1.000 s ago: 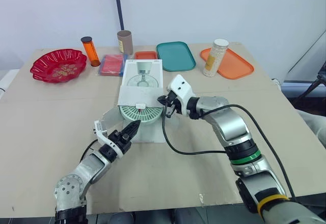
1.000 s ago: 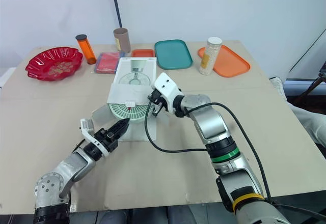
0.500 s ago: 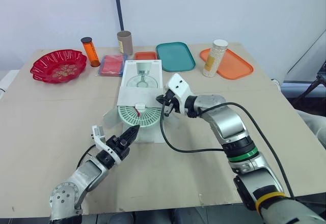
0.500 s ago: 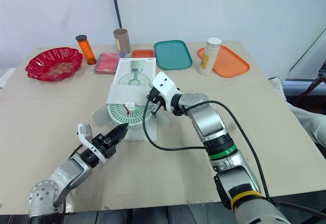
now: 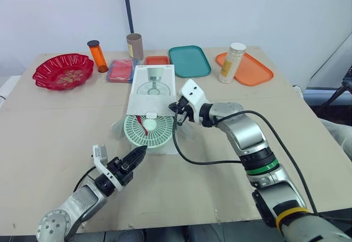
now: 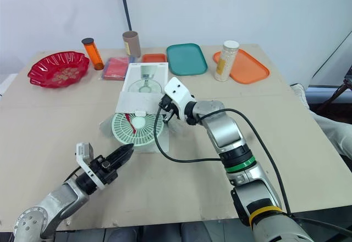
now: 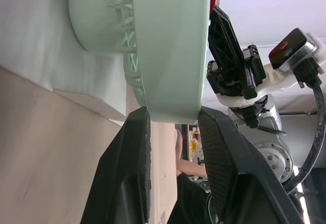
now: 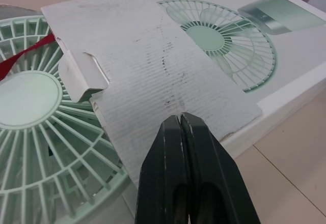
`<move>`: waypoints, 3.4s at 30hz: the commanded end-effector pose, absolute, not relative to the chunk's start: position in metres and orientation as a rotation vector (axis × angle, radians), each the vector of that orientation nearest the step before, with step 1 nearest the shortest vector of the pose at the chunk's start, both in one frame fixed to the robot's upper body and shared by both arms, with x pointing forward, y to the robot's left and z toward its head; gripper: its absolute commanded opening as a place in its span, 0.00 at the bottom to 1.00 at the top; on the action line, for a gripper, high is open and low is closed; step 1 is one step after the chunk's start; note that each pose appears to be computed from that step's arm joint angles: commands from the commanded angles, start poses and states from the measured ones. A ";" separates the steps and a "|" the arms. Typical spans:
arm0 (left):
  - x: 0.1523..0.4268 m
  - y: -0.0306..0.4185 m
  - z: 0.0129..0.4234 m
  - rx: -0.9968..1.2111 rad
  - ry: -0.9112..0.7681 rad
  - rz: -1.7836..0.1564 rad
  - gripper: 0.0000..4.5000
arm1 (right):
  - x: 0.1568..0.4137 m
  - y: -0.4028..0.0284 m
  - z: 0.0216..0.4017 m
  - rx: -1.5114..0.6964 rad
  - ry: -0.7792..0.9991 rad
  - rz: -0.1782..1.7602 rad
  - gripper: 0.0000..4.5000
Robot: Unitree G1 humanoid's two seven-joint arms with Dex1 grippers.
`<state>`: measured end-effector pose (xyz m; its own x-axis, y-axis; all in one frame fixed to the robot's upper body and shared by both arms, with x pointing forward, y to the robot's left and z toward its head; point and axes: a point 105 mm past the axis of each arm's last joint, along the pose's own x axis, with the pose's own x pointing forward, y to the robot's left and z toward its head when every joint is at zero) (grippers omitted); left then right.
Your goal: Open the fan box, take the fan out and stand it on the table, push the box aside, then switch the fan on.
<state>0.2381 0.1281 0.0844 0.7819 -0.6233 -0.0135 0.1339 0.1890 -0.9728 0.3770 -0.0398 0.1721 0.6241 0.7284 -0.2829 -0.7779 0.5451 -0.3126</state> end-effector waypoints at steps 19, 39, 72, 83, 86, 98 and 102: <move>0.262 0.153 0.121 -1.303 0.264 -0.538 0.93 | 0.378 -0.033 0.169 -0.432 0.101 0.897 0.00; 0.290 0.142 0.106 -1.309 0.287 -0.515 0.45 | 0.379 -0.034 0.169 -0.436 0.092 0.881 0.00; 0.215 0.157 0.074 -1.368 0.402 -0.394 0.38 | 0.379 -0.031 0.173 -0.430 0.083 0.896 0.00; 0.212 0.160 0.085 -1.335 0.340 -0.408 0.99 | 0.381 -0.027 0.176 -0.430 0.073 0.905 0.00; 0.211 0.164 0.091 -1.310 0.325 -0.431 0.99 | 0.381 -0.026 0.176 -0.428 0.071 0.908 0.00; 0.192 0.209 0.118 -0.945 0.319 -0.599 0.99 | 0.380 -0.021 0.193 -0.409 0.013 0.946 0.00; 0.187 0.229 0.120 -0.709 0.313 -0.629 0.99 | 0.374 -0.022 0.201 -0.405 -0.022 0.984 0.00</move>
<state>0.1865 0.2194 0.1119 0.7685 -0.6354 -0.0760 0.3685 0.5364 -0.7592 0.3786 -0.0252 0.1771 0.5778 0.7821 -0.2334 -0.8071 0.5050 -0.3060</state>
